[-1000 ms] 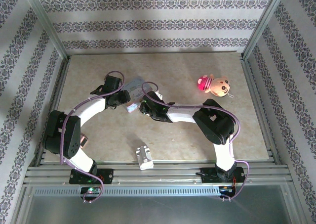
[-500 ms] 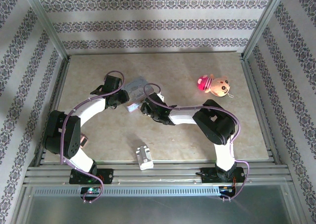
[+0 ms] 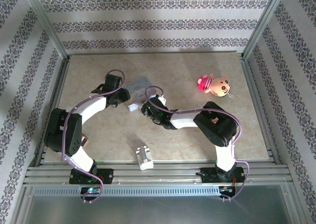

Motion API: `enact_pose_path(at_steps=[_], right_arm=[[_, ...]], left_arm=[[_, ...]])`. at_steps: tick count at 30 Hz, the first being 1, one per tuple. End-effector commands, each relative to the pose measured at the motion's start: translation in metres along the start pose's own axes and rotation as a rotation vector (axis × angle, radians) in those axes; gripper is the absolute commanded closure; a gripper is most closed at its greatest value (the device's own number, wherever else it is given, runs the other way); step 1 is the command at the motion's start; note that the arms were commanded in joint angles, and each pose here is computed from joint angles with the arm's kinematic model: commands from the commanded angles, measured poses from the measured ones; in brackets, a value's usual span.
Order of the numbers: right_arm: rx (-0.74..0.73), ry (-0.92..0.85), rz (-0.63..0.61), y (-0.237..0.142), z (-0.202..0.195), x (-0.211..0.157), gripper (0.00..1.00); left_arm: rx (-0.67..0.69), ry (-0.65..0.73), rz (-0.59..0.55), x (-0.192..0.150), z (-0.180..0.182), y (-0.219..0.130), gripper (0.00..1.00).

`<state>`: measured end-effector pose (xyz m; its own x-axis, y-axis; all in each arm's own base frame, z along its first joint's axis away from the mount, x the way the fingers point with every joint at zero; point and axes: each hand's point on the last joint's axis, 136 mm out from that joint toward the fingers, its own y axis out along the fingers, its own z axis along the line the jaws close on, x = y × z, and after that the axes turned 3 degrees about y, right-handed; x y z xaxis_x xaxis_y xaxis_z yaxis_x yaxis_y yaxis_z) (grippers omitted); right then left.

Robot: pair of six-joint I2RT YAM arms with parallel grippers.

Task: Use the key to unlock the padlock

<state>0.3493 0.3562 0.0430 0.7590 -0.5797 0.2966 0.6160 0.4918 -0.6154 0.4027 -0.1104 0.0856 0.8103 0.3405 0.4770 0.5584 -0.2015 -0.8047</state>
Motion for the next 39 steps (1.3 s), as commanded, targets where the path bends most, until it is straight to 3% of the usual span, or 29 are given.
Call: enact_pose_path(at_steps=[1,9,17,28,32,38,39], right_arm=[[0.028,0.039,-0.059,0.002,0.007,0.017,1.0],[0.097,-0.015,-0.065,-0.003,0.024,0.025,1.0],[0.111,-0.01,-0.065,-0.014,0.004,0.029,1.0],[0.337,-0.074,0.052,-0.013,0.034,0.012,1.0],[0.339,-0.113,0.058,-0.016,0.027,0.007,1.0],[0.345,-0.135,0.092,-0.017,0.025,-0.001,1.0],[0.349,-0.136,0.096,-0.017,0.026,-0.002,1.0]], left_arm=[[0.106,-0.015,0.084,-0.023,0.031,0.015,0.65],[0.118,-0.017,0.08,-0.021,0.036,0.014,0.69],[0.124,-0.027,0.071,-0.016,0.038,0.017,0.7],[0.102,-0.036,0.066,-0.006,0.032,0.017,0.68],[0.02,-0.069,0.044,0.0,0.015,-0.002,0.53],[-0.049,-0.073,-0.048,0.016,-0.004,-0.042,0.0],[-0.049,-0.064,-0.052,0.015,-0.005,-0.045,0.01]])
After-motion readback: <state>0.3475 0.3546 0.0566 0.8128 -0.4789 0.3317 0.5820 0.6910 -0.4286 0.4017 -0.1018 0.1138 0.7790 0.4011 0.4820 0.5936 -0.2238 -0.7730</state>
